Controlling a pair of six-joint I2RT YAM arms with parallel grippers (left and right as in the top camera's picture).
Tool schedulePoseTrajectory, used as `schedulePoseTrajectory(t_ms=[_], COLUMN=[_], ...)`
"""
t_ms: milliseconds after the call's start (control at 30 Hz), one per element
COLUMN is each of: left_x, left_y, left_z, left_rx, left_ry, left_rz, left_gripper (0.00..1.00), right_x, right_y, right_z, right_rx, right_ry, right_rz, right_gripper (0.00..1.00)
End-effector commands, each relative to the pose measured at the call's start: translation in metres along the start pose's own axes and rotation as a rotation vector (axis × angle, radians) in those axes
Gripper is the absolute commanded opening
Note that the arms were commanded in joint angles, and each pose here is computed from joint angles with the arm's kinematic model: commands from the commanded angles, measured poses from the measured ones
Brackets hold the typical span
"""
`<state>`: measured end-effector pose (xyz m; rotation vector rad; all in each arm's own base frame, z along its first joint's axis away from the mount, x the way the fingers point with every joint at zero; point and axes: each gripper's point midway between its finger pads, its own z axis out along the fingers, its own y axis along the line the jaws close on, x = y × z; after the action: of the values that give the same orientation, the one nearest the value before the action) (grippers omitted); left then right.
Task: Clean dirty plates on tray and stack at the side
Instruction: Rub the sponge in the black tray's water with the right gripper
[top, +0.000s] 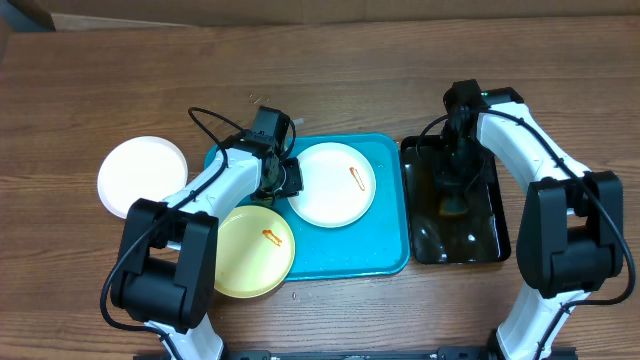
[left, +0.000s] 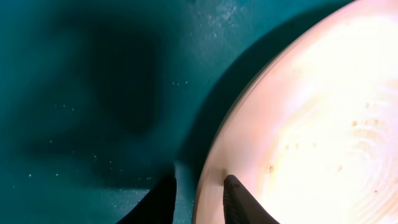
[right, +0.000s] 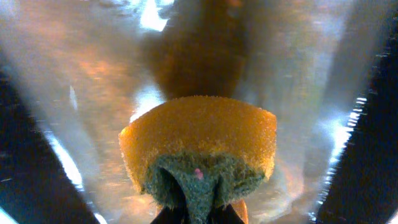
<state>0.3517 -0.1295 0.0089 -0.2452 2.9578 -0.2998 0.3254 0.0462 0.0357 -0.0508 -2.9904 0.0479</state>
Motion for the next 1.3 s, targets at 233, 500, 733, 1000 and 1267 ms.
schedulePoseTrajectory(t_ms=[233, 500, 733, 1000, 1267], left_x=[0.001, 0.002, 0.003, 0.003, 0.003], left_y=[0.000, 0.000, 0.000, 0.001, 0.000], left_z=[0.005, 0.005, 0.005, 0.005, 0.005], left_rx=[-0.008, -0.009, -0.011, -0.012, -0.011], left_ry=[0.005, 0.008, 0.011, 0.014, 0.011], left_rz=[0.000, 0.001, 0.001, 0.003, 0.004], left_gripper=[0.04, 0.05, 0.07, 0.08, 0.11], right_x=[-0.022, -0.014, 0.001, 0.004, -0.003], right_y=[-0.013, -0.007, 0.006, 0.008, 0.005], right_z=[-0.034, -0.038, -0.029, -0.008, -0.034], right_rx=[0.103, 0.092, 0.050, 0.050, 0.046], right_ry=[-0.124, -0.093, -0.036, -0.035, -0.049], right_rz=[-0.012, -0.023, 0.019, 0.022, 0.021], right_gripper=[0.04, 0.04, 0.04, 0.16, 0.56])
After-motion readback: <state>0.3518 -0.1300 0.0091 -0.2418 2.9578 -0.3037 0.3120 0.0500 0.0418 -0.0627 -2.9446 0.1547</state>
